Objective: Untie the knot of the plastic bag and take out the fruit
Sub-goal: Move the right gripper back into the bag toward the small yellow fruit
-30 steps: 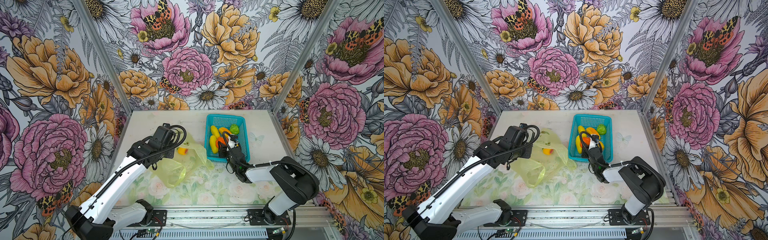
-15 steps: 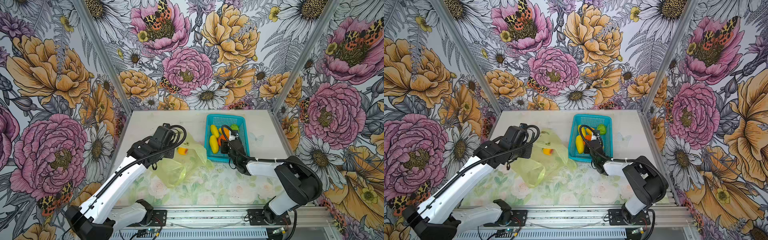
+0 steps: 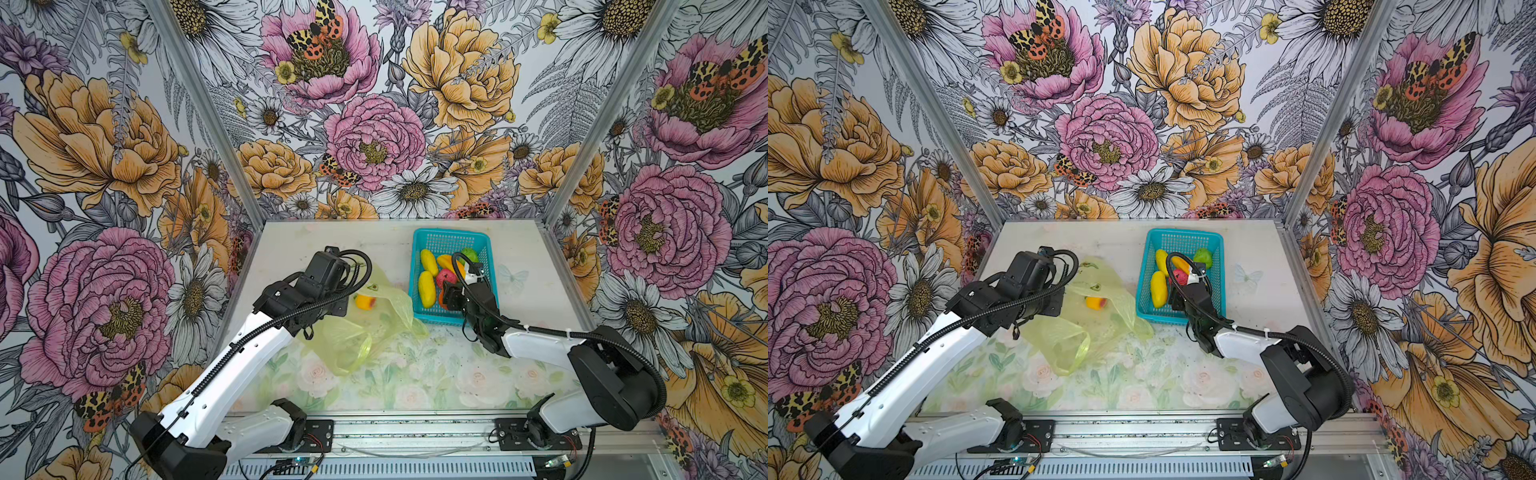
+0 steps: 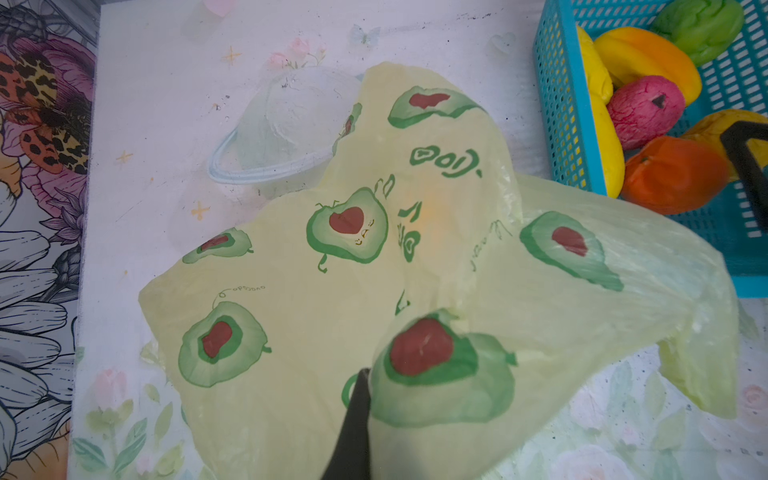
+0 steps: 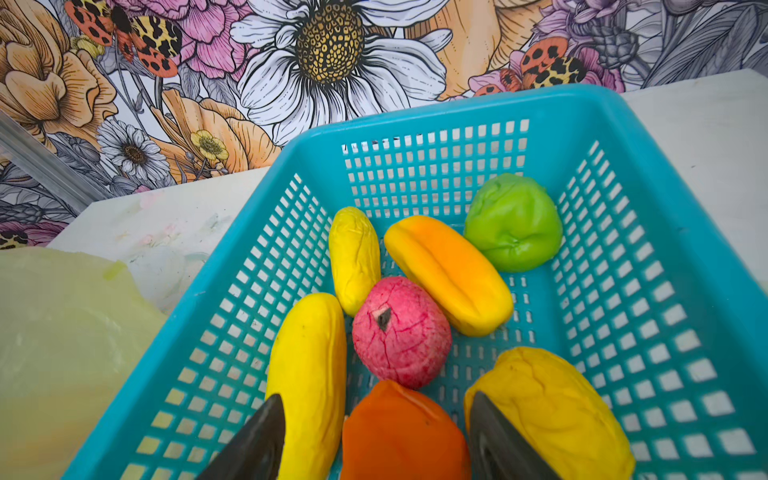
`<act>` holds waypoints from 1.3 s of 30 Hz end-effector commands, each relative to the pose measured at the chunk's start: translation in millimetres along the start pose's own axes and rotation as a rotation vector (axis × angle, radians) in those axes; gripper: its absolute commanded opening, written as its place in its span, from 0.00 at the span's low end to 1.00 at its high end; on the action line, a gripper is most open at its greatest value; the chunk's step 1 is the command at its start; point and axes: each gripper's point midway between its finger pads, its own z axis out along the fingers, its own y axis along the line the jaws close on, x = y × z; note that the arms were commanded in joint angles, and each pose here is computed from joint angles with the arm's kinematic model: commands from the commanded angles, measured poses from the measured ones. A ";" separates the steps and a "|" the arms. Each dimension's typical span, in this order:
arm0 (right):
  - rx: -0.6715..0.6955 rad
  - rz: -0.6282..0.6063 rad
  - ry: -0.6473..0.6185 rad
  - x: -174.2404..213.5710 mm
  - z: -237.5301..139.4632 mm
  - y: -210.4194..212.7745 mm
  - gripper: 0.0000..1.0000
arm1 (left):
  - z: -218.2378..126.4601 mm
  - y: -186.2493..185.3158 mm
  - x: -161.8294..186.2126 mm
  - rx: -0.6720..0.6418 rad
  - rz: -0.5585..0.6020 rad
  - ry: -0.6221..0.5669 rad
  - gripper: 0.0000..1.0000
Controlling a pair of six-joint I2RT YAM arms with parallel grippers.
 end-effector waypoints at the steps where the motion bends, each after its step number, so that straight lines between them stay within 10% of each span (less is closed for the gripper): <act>1: 0.008 -0.003 -0.033 -8.9 -5.3 -2.8 0.72 | -3.2 -1.5 -2.7 0.024 -0.004 -0.023 0.00; 11: -0.186 -0.061 -0.146 -30.3 -48.4 31.8 0.67 | -2.2 -2.8 -2.6 0.030 -0.002 -0.019 0.00; 23: -0.716 -0.497 -0.279 3.0 -168.2 190.7 0.47 | -1.6 -6.3 -1.4 0.048 0.004 -0.013 0.00; 39: -0.634 -0.683 -0.131 82.2 -100.1 282.3 0.21 | -4.1 -7.7 -1.2 0.052 0.008 -0.021 0.00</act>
